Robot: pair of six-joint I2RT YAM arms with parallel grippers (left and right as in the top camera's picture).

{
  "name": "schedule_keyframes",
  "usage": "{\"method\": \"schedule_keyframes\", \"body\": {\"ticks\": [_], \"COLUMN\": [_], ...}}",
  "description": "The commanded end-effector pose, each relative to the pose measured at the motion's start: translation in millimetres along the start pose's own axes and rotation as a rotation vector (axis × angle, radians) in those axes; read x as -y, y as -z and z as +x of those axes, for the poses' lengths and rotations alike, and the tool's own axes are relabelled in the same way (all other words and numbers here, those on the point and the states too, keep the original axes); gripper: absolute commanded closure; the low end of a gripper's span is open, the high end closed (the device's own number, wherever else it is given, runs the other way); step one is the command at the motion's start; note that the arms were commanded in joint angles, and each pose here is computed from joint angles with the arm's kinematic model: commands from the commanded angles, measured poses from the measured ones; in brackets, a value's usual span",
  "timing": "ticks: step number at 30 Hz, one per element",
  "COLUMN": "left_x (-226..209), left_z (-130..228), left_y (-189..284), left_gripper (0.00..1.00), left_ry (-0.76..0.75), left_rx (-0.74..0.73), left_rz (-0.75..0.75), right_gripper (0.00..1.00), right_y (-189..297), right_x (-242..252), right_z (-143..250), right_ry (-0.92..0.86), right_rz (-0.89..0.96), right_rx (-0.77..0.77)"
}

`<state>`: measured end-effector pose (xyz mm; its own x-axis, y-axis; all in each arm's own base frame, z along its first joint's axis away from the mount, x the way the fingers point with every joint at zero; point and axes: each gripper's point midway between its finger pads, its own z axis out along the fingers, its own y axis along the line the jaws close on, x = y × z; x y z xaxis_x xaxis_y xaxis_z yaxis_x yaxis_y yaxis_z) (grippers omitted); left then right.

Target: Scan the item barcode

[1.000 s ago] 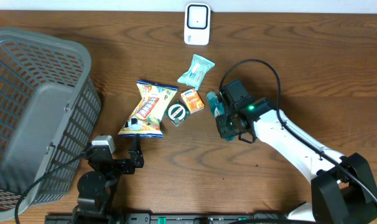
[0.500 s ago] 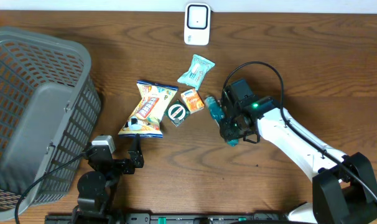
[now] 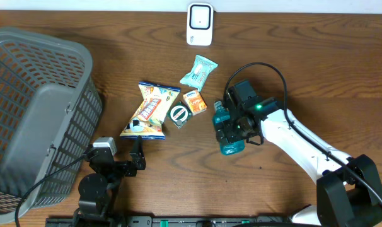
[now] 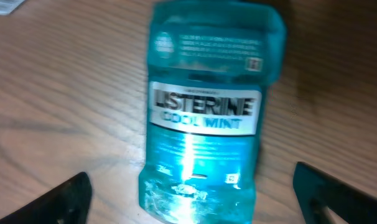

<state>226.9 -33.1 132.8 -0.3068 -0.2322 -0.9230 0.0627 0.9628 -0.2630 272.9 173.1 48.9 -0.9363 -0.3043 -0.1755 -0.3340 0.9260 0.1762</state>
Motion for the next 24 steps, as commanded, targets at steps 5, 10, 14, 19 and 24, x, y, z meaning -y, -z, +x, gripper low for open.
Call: {"method": "schedule_keyframes", "body": {"ticks": [5, 10, 14, 19, 24], "left_x": [-2.8, -2.8, -2.8, -2.8, -2.8], "left_z": [11.5, 11.5, 11.5, 11.5, 11.5], "left_y": [-1.9, -1.9, -1.9, -1.9, -1.9], "left_gripper": [0.02, 0.02, 0.02, 0.02, 0.02], "left_ry": [0.007, 0.007, 0.007, 0.007, 0.007], "left_rx": [-0.034, -0.034, -0.034, -0.034, -0.034], "left_rz": [-0.005, -0.005, -0.005, -0.005, -0.005], "right_gripper": [0.01, 0.03, 0.04, 0.1, 0.16], "right_y": [14.2, 18.5, 12.9, -15.8, -42.6], "right_x": [-28.0, -17.6, 11.5, 3.5, -1.4], "right_z": [-47.7, -73.7, -81.9, -70.8, -61.4], "right_ry": [0.059, 0.087, 0.053, 0.035, 0.055], "right_rz": [-0.083, 0.004, 0.201, 0.23, 0.283], "right_rx": [0.175, 0.288, 0.319, 0.251, 0.179]}}
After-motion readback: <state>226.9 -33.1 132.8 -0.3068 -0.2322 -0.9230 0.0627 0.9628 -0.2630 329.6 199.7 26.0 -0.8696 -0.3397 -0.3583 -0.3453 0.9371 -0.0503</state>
